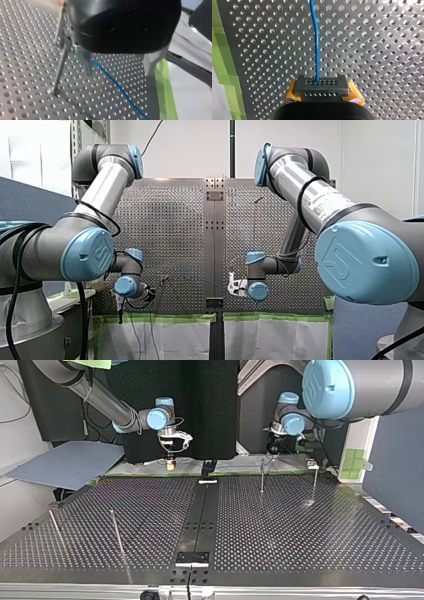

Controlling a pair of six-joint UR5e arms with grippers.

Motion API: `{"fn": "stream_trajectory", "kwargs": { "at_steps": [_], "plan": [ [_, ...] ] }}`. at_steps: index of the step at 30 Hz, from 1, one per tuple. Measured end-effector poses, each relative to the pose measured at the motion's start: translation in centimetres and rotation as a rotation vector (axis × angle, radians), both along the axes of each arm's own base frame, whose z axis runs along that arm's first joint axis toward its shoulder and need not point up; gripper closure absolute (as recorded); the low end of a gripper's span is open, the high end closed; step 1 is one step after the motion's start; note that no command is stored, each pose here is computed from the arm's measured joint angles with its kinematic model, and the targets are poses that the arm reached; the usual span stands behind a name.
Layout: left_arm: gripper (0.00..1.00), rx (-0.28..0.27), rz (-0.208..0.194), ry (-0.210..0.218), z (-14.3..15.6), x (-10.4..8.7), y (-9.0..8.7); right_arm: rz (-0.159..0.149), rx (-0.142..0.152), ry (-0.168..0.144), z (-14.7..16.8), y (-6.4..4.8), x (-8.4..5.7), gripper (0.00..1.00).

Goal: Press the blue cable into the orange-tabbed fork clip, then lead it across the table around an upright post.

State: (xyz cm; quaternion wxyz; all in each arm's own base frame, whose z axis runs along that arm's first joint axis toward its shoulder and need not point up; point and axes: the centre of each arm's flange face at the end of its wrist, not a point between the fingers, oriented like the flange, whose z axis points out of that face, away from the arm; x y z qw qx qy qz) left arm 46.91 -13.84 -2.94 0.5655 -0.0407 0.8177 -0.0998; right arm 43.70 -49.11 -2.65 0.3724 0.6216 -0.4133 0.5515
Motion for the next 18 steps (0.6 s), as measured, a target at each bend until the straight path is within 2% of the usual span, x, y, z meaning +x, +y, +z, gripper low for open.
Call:
{"fn": "stream_trajectory", "kwargs": {
  "at_steps": [10, 18],
  "plan": [
    [0.00, 0.002, -0.019, -0.043, 3.1, -1.4, -0.7, 0.002, 0.002, 0.001, 0.0, 0.1, 0.0, 1.00],
    [0.00, 0.032, -0.045, -0.047, 3.4, -2.1, -1.2, 0.004, 0.003, 0.001, 0.0, 0.1, 0.1, 1.00]
  ]
}}
